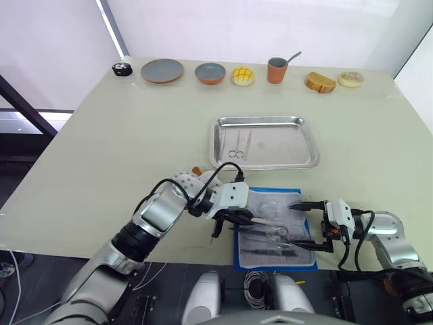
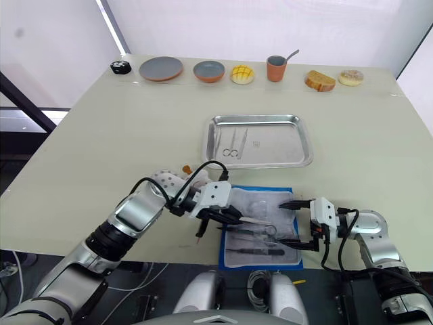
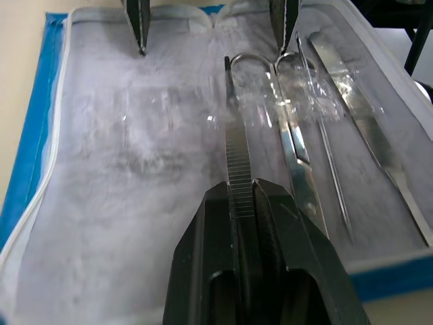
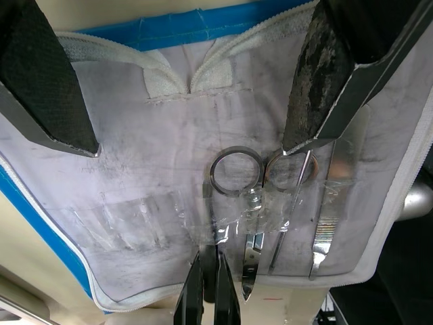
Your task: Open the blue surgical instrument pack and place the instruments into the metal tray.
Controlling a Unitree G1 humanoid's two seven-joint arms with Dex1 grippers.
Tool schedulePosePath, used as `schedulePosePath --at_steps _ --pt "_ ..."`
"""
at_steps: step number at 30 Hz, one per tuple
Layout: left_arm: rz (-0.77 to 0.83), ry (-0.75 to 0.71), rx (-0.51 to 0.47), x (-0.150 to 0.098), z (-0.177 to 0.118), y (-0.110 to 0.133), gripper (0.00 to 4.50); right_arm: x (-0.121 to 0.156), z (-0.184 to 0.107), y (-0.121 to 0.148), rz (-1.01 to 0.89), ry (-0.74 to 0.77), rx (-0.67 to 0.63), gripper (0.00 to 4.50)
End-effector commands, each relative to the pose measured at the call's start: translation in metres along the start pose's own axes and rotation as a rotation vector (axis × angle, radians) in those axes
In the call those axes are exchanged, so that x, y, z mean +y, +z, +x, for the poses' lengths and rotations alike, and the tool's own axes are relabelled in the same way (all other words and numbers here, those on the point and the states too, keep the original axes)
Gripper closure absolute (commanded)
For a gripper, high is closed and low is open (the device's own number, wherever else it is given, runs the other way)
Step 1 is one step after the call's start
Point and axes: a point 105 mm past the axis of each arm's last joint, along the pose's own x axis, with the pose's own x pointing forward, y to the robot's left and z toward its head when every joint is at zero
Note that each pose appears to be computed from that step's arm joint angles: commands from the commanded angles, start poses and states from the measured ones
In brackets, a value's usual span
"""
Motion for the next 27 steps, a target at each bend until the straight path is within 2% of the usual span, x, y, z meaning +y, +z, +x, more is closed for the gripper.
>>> schedulePosePath --at_steps 1,11,15,19,24,27 --pt "0.040 0.030 -0.006 0.004 -0.019 0.009 4.41 0.024 -0.002 -0.041 0.158 0.054 0.136 0.00" --pt "0.022 0.053 0.047 -0.002 -0.058 -0.003 4.41 0.024 -0.001 -0.042 0.163 0.056 0.136 0.00" --pt "0.007 0.067 0.030 -0.003 -0.068 0.000 4.41 0.022 -0.001 -0.043 0.161 0.057 0.139 0.00" --pt "-0.053 0.119 -0.058 -0.001 -0.080 0.011 4.41 0.020 -0.001 -0.044 0.161 0.058 0.142 0.00" --pt "-0.179 0.262 -0.177 0.015 -0.085 0.019 4.41 0.018 -0.001 -0.044 0.159 0.055 0.141 0.00" --pt "-0.291 0.486 -0.309 0.050 -0.080 0.034 4.41 0.017 0.000 -0.043 0.156 0.053 0.139 0.00"
